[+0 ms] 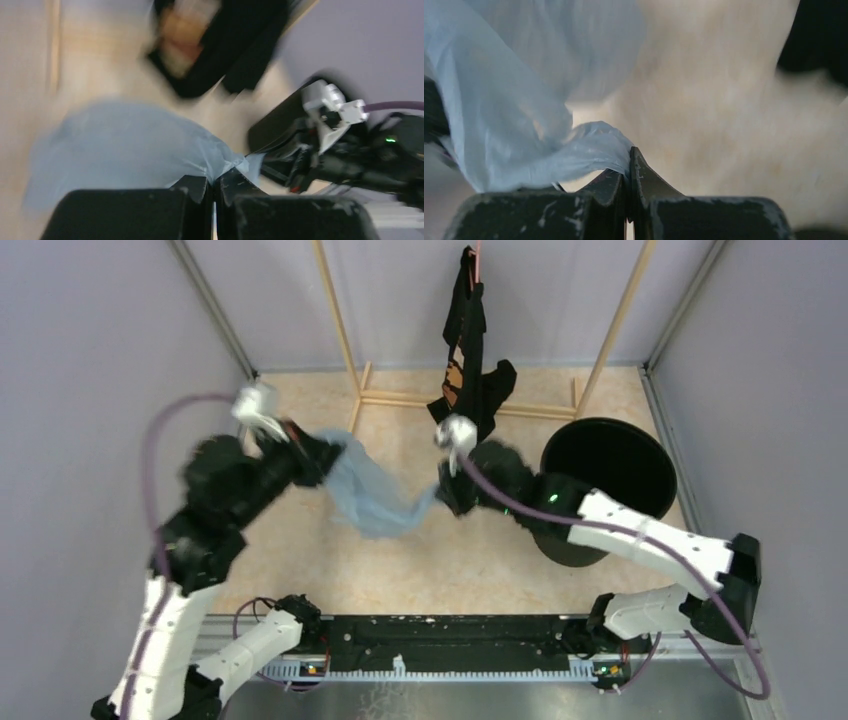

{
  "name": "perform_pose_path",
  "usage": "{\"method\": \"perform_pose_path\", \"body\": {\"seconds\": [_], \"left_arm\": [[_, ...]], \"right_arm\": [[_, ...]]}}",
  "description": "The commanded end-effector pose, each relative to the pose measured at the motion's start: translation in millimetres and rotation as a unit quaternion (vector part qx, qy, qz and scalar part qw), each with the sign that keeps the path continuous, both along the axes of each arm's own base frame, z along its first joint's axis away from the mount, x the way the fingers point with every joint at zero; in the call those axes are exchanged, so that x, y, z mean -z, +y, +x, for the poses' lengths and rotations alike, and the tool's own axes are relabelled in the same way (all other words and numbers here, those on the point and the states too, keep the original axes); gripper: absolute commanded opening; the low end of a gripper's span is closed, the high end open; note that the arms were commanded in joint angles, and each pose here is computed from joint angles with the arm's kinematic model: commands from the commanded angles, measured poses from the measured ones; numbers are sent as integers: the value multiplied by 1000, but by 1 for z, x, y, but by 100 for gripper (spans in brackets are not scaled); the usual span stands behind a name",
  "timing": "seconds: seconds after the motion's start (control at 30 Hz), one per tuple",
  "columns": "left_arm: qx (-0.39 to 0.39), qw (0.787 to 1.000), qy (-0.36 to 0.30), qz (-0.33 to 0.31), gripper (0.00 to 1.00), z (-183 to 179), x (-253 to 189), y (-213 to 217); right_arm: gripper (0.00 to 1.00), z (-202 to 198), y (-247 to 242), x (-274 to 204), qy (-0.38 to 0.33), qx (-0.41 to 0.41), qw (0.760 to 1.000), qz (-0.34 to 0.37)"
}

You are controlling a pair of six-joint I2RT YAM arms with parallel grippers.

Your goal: Put the trash bags into the trash bin

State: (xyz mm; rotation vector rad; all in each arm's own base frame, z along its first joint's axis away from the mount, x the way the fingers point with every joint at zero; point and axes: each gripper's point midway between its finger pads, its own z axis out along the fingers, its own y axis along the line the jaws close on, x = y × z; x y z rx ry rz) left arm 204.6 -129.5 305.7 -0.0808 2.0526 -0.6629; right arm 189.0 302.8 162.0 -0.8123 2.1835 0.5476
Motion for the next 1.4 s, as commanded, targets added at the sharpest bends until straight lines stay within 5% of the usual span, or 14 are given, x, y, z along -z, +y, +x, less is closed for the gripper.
{"method": "perform_pose_path", "body": {"seconds": [0.0,0.1,0.17,0.3,0.43,0.53,0.63,0.77,0.83,0.9,0.97,1.07,1.2,1.37], "left_arm": [[113,909,-390,-99,0,-69,-285,-1],[146,862,-467,-133,0,-110,-320,3],[112,875,-446,-152,0,-100,-285,10],[-44,973,-158,-162,0,-18,-62,13],[-40,991,66,-113,0,-26,82,-3],[-6,994,4,-111,0,-19,37,-10],[48,982,-155,-99,0,-3,-93,-19],[232,891,-355,-161,0,-70,-286,-49],[300,842,-406,-193,0,-102,-313,-57],[299,829,-425,-206,0,-114,-303,-51],[216,879,-374,-200,0,-79,-246,-42],[46,974,-159,-157,0,-19,-81,-18],[-4,992,59,-108,0,-28,73,-13],[66,989,-50,-119,0,-17,-7,-31]], "right_arm": [[0,1,1,-328,-247,-30,921,299],[0,-27,-12,-380,-283,-71,880,374],[0,-28,-11,-360,-287,-75,875,383],[0,11,8,-193,-191,7,942,275],[0,-2,17,-25,-26,26,987,157],[0,-8,23,-47,-34,-1,983,182],[0,16,20,-172,-151,5,965,215],[0,-4,9,-343,-255,-52,915,309],[0,-24,0,-384,-283,-82,886,359],[0,-34,-11,-386,-296,-90,869,386],[0,-24,-5,-337,-278,-71,883,371],[0,1,13,-199,-183,-16,940,287],[0,-7,16,-38,-35,15,983,179],[0,14,12,-113,-120,21,977,174]]}}
